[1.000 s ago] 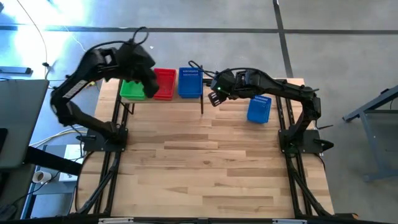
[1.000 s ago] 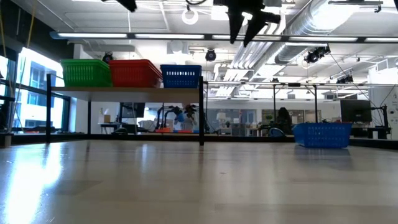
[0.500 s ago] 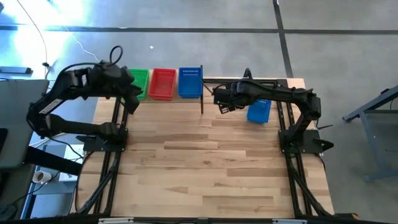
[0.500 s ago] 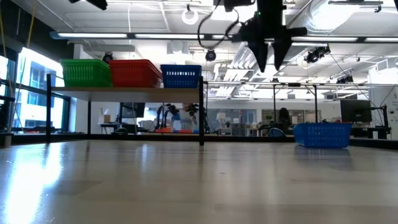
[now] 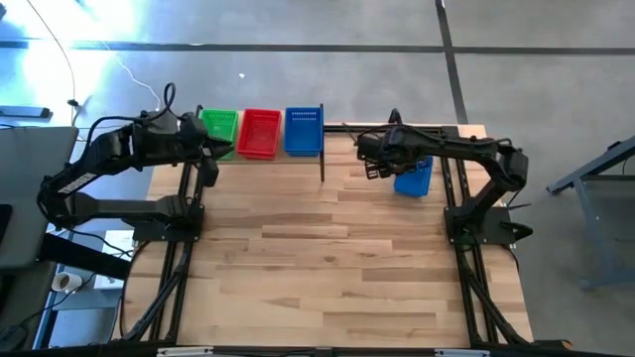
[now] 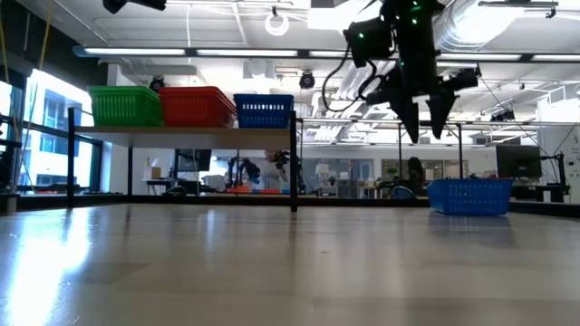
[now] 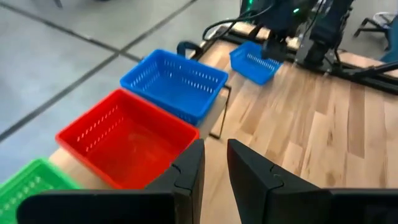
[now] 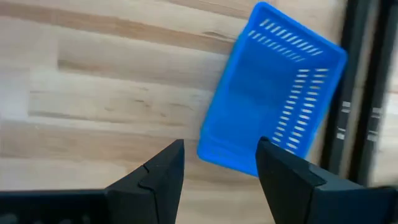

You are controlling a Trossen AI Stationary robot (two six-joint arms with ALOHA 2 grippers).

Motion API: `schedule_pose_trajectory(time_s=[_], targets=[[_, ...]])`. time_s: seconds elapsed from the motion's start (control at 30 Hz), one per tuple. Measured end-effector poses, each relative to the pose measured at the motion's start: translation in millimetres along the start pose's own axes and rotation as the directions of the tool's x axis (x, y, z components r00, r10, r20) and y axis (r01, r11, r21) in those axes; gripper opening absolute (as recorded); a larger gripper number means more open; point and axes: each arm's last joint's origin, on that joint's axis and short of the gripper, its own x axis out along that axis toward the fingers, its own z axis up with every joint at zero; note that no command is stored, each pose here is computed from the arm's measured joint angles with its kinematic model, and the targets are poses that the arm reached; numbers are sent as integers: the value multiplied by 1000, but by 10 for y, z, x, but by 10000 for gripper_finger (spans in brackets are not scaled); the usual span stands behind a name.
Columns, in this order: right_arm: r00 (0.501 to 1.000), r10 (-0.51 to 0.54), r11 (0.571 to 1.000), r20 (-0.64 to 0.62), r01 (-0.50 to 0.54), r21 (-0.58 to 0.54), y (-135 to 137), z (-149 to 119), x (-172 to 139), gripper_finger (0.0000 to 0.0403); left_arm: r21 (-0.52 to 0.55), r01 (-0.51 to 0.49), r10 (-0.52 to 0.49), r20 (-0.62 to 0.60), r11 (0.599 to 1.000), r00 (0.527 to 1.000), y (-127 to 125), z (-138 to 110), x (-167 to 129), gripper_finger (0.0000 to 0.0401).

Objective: Stack baskets on shelf by color
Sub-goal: Stack the blue basket on top of the blue baskets on the shelf

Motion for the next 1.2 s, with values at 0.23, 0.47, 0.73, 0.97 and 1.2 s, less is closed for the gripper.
schedule_pose_trajectory(time_s=[0.23, 0.47, 0.73, 0.97, 1.2], targets=[[997, 68, 993, -31, -65, 102, -169, 95, 312, 183, 65, 2, -8, 86, 998, 996, -22, 86, 108, 62], [995, 72, 986, -68, -61, 155, -245, 138, 541, 168, 105, -22, 4, 164, 994, 986, -40, 164, 235, 62], [991, 131, 971, -40, -121, 205, -211, 101, 751, 122, 130, -84, 67, 129, 988, 989, -41, 182, 379, 62], [991, 125, 965, -56, -108, 240, -235, 21, 899, 122, 156, -85, 68, 110, 984, 992, -49, 186, 442, 62], [987, 136, 957, -85, -109, 269, -240, -6, 927, 69, 151, -96, 80, 108, 984, 991, -31, 187, 450, 62]])
